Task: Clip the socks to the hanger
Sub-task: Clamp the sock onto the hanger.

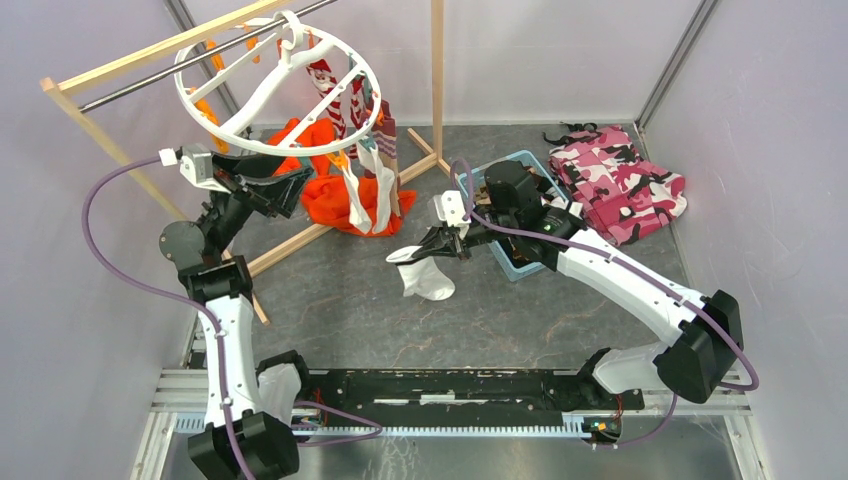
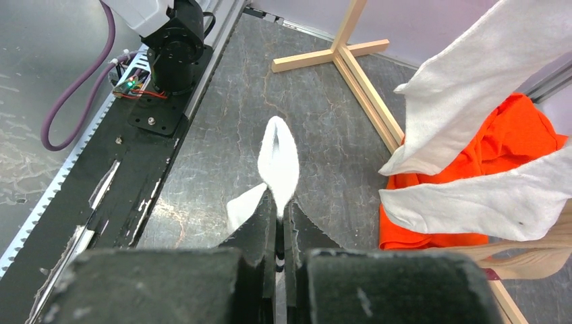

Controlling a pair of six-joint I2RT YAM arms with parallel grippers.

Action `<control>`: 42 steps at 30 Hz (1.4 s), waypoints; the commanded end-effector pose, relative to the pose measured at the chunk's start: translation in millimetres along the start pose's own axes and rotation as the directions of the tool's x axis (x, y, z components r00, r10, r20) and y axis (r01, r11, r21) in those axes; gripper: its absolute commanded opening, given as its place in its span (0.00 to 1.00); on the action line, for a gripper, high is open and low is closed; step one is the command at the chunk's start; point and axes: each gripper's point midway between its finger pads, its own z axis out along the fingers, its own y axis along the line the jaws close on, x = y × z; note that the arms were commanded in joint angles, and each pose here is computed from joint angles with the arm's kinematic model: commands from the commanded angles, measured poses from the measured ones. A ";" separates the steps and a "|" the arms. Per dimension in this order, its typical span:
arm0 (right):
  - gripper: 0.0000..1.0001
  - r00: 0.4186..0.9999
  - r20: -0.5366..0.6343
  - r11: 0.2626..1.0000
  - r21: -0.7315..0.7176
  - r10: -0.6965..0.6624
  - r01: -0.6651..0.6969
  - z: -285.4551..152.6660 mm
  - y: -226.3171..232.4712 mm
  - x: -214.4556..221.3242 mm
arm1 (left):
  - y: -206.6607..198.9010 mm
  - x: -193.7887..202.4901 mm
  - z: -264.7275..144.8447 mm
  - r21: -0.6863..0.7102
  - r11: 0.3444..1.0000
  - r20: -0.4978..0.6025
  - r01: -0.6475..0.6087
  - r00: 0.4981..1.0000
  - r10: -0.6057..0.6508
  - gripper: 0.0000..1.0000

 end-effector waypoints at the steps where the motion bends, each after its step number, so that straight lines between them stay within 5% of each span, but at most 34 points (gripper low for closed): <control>1: 0.00 0.997 0.055 0.998 0.006 -0.055 0.055 -0.4 -7.9 -28.0 | -10.8 -21.1 5.9 0.020 1.000 0.051 -0.020 0.999 0.019 0.87; 17: 0.00 0.997 0.058 0.998 0.002 -0.055 0.055 0.5 -7.1 -29.4 | -8.2 -17.9 16.0 0.005 1.000 0.062 -0.017 0.998 0.017 0.82; 28: 0.00 0.997 0.058 0.998 0.002 -0.057 0.057 0.4 -6.8 -30.3 | -6.4 -16.8 18.4 -0.004 1.000 0.059 -0.013 0.998 0.013 0.63; 37: 0.00 0.996 0.060 0.998 -0.001 -0.062 0.062 1.1 -7.1 -32.7 | -6.8 -21.1 19.9 -0.009 1.000 0.071 -0.011 0.997 0.011 0.63; 42: 0.00 0.996 0.062 0.998 -0.006 -0.059 0.060 2.0 -6.0 -33.7 | -8.1 -20.7 20.2 -0.007 1.000 0.074 -0.004 0.997 0.004 0.49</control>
